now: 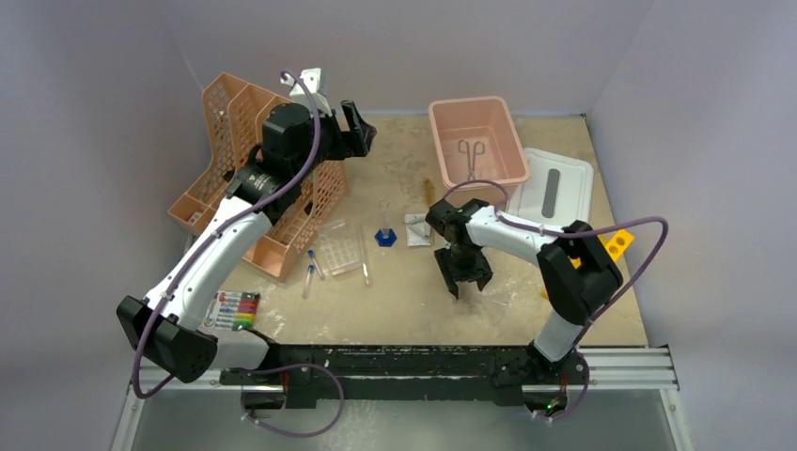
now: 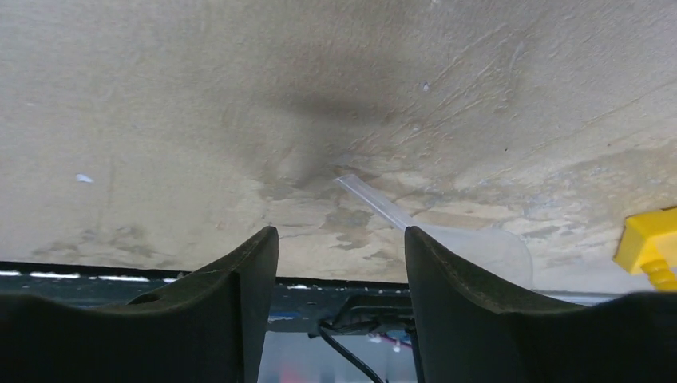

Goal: Organize the chemistry lab equipment

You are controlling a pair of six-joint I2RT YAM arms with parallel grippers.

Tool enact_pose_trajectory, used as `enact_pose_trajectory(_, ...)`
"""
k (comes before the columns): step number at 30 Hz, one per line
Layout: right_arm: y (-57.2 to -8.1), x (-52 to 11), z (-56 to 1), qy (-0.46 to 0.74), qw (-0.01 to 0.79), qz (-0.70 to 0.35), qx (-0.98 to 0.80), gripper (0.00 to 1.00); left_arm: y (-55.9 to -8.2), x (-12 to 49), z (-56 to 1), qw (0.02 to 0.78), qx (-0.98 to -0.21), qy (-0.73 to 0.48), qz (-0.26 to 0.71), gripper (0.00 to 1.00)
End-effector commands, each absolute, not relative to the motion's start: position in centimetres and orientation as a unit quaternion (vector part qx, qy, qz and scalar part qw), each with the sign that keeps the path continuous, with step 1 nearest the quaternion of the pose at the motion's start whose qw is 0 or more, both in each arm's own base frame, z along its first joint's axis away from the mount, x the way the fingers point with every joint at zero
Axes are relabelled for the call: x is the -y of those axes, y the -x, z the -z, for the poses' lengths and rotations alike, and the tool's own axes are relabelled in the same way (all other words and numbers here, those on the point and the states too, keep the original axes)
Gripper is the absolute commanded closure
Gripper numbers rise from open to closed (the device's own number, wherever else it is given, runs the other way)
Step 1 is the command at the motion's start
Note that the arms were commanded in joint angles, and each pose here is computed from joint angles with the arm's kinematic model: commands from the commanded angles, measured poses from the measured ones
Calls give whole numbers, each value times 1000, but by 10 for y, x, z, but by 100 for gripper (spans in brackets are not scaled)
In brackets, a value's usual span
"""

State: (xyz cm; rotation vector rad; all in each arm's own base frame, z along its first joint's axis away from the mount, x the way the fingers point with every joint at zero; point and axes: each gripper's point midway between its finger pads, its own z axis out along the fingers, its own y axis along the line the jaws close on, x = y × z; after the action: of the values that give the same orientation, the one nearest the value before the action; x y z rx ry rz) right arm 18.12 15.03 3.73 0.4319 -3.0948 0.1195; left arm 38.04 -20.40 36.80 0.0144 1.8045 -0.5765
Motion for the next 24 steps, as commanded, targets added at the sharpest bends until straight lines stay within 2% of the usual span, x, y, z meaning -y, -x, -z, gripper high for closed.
enact_pose_trajectory(1, -178, -135, -47, -165, 27, -92, 982, 39, -378, 198, -384, 606, -756, -4, 248, 20)
enact_pose_trajectory(11, -196, -129, -32, -203, 25, -140, 969, 42, -381, 196, -383, 607, -757, -3, 239, 20)
enact_pose_trajectory(22, -185, -139, -18, -224, 60, -105, 967, 57, -382, 195, -381, 608, -759, -1, 233, 20)
enact_pose_trajectory(24, -185, -138, -14, -225, 62, -103, 967, 62, -383, 195, -381, 608, -759, -1, 233, 20)
